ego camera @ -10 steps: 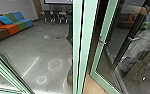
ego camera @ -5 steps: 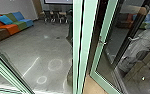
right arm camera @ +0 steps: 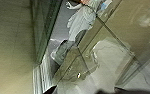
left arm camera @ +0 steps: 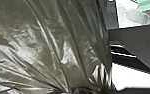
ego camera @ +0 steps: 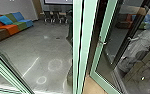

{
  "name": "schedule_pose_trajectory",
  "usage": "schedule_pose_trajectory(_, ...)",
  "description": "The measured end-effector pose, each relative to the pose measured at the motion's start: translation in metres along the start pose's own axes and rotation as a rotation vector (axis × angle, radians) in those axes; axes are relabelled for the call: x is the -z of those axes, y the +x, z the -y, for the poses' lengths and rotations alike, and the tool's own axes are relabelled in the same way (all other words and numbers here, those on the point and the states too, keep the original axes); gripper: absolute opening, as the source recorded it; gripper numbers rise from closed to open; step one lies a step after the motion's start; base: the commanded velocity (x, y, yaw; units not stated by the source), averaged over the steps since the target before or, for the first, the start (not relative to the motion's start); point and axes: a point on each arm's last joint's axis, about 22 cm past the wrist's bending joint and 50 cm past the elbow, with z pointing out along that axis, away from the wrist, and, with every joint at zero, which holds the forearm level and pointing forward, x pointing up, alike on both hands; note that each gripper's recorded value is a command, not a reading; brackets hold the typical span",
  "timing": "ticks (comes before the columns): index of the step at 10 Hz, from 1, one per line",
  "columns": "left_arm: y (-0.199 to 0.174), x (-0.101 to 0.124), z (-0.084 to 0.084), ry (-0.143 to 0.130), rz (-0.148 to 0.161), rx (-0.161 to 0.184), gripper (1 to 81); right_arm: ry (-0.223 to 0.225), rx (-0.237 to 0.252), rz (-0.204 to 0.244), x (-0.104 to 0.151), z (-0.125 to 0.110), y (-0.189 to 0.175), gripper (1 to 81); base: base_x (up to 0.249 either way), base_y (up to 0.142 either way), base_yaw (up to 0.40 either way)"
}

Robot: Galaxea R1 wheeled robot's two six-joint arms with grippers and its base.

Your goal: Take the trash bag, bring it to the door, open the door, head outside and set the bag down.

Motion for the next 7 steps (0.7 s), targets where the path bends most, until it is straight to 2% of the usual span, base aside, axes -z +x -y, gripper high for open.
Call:
schedule_pose_trajectory(3,-0.001,0.000,0.000,0.000,-0.003,0.000,1.0,0.059,0.044,-0.069,-0.016,0.013,-0.006,81.1,0.000,0.000,0.000)
schedule_pose_trajectory(5,-0.001,-0.001,-0.002,-0.001,-0.004,0.000,1.0,0.121,0.149,-0.150,-0.021,0.017,-0.005,81.1,0.000,0.000,0.000)
schedule_pose_trajectory(6,-0.001,-0.001,-0.002,-0.001,-0.004,0.000,1.0,0.164,0.268,-0.208,-0.018,0.020,0.003,81.1,0.000,0.000,0.000)
schedule_pose_trajectory(7,0.000,-0.001,-0.002,-0.001,-0.003,0.000,1.0,0.207,0.329,-0.278,-0.010,0.021,0.029,81.1,0.000,0.000,0.000)
